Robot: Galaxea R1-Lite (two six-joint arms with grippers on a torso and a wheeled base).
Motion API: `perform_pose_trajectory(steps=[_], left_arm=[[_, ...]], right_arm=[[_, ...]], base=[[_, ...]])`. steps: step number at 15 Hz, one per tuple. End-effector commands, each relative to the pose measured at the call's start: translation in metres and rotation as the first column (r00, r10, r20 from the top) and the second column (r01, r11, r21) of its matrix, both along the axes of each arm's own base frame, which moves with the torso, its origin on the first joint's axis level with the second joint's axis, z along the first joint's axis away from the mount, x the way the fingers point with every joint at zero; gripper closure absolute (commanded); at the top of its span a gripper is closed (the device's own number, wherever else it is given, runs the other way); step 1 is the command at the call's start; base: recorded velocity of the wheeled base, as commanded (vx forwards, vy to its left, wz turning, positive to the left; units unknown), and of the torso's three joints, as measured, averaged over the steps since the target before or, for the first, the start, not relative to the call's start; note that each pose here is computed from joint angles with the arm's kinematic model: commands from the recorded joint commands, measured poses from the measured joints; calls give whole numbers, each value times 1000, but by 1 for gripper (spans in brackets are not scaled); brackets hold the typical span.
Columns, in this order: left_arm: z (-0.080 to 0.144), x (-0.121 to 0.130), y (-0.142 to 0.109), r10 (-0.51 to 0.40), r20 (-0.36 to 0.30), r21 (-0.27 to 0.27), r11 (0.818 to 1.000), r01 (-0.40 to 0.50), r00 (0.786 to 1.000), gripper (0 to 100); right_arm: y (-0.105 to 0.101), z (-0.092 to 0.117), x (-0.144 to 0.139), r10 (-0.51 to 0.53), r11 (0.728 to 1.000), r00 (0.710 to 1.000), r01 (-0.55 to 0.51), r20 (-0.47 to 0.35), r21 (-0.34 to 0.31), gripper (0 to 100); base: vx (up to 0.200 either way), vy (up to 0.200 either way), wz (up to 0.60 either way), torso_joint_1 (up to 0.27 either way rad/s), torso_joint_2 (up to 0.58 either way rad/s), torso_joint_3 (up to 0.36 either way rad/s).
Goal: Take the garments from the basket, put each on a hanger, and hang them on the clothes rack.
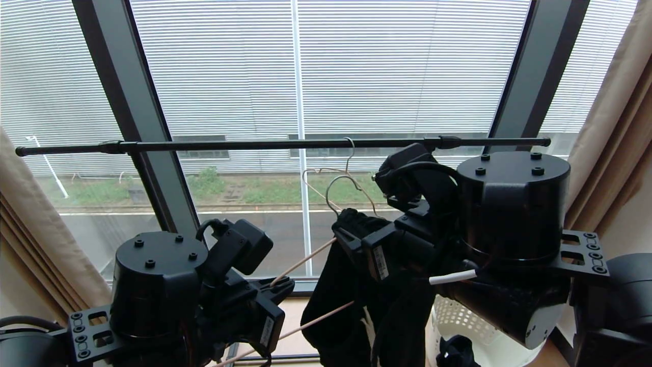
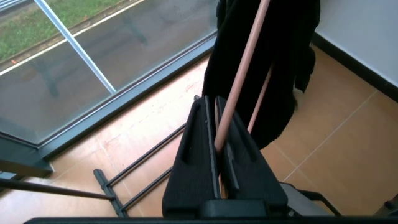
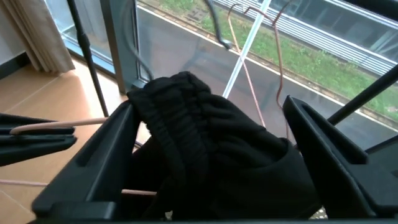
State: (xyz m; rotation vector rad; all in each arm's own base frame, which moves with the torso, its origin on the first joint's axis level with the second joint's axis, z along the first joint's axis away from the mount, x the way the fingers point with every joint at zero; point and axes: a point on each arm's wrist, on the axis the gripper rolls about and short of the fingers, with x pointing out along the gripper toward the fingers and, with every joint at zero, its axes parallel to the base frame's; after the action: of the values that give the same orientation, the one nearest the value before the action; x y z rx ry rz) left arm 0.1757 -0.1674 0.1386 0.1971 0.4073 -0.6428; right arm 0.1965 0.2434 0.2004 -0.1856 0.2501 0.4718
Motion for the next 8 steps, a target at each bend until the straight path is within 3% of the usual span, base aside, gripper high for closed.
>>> perform_pose_trajectory(steps=[1, 8], left_arm=[[1, 0, 1, 1, 13, -12, 1000, -1, 1000, 100], [-4, -7, 7, 0, 73, -63, 998, 5, 997, 100]], right_arm=[[-7, 3, 9, -37, 999, 999, 37, 7, 6, 0], [-11, 6, 19, -71, 997, 997, 71, 19, 22, 0]], base=[[0, 0, 0, 0, 0, 0], [0, 0, 0, 0, 0, 0]])
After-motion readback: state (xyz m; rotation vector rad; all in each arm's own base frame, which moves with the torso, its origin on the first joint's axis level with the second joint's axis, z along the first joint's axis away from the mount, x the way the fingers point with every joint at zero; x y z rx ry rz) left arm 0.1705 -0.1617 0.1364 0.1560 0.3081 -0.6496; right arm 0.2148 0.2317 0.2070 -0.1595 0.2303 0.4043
